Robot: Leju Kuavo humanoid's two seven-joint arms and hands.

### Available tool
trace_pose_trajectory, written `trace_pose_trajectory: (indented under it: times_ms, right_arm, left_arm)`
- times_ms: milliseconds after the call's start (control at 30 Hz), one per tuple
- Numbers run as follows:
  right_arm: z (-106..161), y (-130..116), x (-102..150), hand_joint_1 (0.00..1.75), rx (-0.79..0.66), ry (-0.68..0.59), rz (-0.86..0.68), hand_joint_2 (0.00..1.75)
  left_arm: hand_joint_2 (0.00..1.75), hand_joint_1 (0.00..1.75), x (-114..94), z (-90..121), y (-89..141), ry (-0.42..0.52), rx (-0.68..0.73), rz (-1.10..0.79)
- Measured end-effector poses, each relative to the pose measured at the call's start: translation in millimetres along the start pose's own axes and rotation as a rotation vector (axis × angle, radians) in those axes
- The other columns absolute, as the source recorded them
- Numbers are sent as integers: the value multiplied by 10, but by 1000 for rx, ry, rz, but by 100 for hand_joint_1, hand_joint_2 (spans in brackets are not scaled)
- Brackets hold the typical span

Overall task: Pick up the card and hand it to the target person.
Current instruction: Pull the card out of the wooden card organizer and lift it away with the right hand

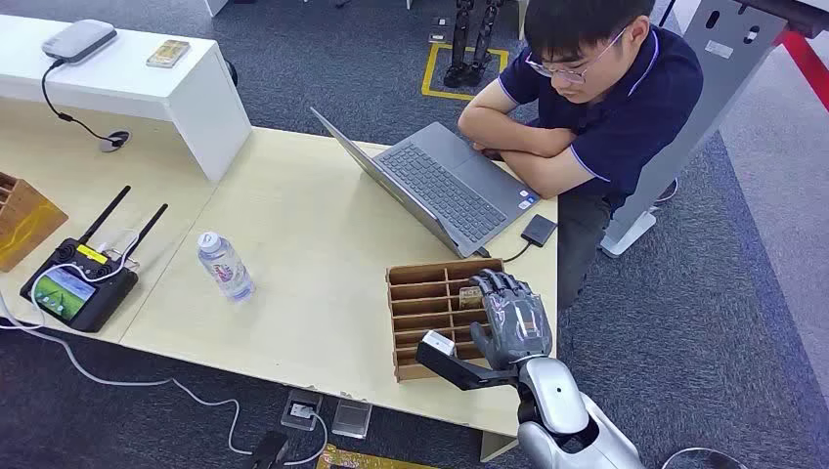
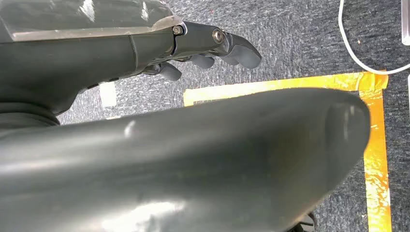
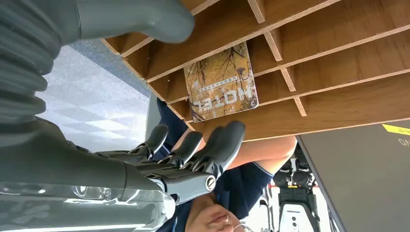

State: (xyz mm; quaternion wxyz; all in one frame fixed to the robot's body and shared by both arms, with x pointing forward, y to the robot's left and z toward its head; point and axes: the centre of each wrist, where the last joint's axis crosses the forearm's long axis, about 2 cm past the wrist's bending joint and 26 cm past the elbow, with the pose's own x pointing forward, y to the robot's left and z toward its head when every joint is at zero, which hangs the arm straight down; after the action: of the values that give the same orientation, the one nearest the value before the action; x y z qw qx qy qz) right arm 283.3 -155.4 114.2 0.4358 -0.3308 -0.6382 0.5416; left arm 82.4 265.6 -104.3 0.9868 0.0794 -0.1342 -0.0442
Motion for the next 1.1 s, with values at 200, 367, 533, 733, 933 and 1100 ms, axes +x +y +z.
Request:
trace_pose_trajectory:
  times_ms: [200,367,533,733,933,1100]
  right_arm:
    - [-7,6,-5,64,3,4,-2,175]
    - [-7,13,-10,89,3,5,-3,175]
    - [-25,3,-3,89,-2,0,-3,175]
    - [-20,23,-6,89,5,3,-2,175]
    - [-21,28,-7,90,7,4,-1,175]
    - [-22,33,-10,113,8,5,0,175]
  left_arm:
    - [0,0,-1,0,2,-1,-1,-4]
    - [0,0,-7,0,1,3,-1,-4]
    - [0,0,-18,1,0,5,-1,-4]
    - [0,0,-30,2,-1,8,-1,-5]
    - [0,0,-37,3,-2,9,-2,-5]
    - [0,0,-38,3,-2,8,-2,-5]
